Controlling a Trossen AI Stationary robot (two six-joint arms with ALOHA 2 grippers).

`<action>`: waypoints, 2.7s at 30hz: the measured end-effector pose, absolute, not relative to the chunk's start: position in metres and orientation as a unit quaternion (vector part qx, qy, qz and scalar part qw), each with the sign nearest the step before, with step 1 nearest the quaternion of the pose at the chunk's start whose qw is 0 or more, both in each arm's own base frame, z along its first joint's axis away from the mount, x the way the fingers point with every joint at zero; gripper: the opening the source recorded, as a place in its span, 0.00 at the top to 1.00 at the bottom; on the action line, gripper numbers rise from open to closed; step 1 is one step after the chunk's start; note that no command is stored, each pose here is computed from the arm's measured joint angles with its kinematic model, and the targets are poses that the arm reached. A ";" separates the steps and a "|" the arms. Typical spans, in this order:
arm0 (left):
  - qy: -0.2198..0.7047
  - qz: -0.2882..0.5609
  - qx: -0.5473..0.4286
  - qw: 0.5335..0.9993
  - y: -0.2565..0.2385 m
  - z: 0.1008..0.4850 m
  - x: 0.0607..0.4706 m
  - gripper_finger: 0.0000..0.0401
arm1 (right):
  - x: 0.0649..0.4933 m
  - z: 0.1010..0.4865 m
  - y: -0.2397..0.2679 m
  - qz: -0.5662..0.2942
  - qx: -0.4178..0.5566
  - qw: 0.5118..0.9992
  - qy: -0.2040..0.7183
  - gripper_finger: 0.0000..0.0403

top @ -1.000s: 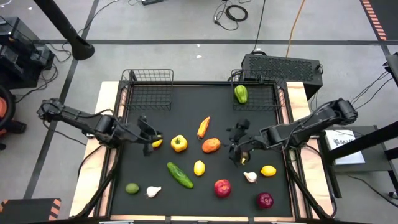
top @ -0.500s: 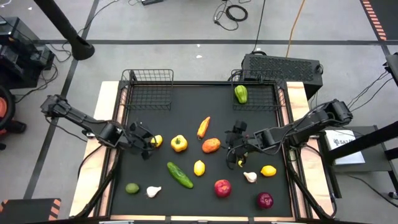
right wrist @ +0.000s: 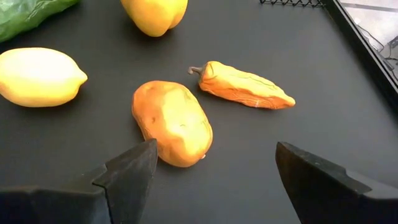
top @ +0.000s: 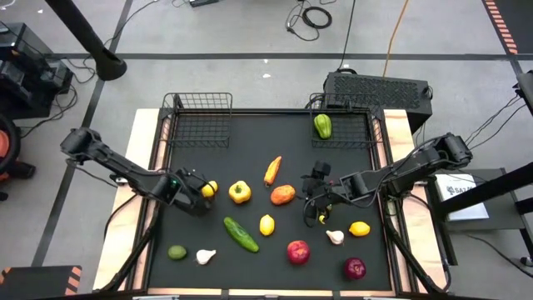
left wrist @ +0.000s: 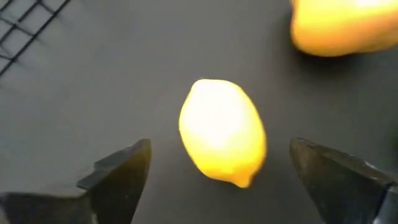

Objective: Sort produce into baskets
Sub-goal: Put the top yellow lemon into the left black wire basket

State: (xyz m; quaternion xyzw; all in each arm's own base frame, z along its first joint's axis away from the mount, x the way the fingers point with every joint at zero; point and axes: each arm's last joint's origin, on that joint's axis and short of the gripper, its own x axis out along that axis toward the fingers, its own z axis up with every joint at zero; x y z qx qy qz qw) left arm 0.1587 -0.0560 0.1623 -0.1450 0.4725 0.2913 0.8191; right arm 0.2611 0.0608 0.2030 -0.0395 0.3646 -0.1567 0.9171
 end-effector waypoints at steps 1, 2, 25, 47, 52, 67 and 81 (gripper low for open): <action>0.475 0.298 -0.139 0.816 -0.056 0.160 0.160 0.04 | 0.261 0.203 0.061 -0.157 -0.040 0.917 0.365 0.21; 0.478 0.302 -0.133 0.814 -0.056 0.157 0.161 0.05 | 0.261 0.203 0.061 -0.157 -0.040 0.917 0.365 0.21; 0.532 0.252 -0.007 0.809 -0.062 0.134 0.174 0.39 | 0.261 0.203 0.061 -0.157 -0.041 0.917 0.364 0.21; 0.421 0.083 0.245 0.869 -0.063 0.260 0.182 0.44 | 0.261 0.203 0.060 -0.156 -0.051 0.916 0.365 0.21; 0.387 -0.005 0.425 0.818 -0.061 0.286 0.177 0.44 | 0.261 0.203 0.060 -0.156 -0.053 0.916 0.365 0.21; 0.331 -0.019 0.538 0.775 -0.062 0.300 0.182 0.44 | 0.261 0.203 0.060 -0.156 -0.053 0.916 0.366 0.21; 0.297 0.062 0.337 0.891 -0.063 0.305 0.186 0.44 | 0.261 0.203 0.060 -0.156 -0.053 0.916 0.366 0.21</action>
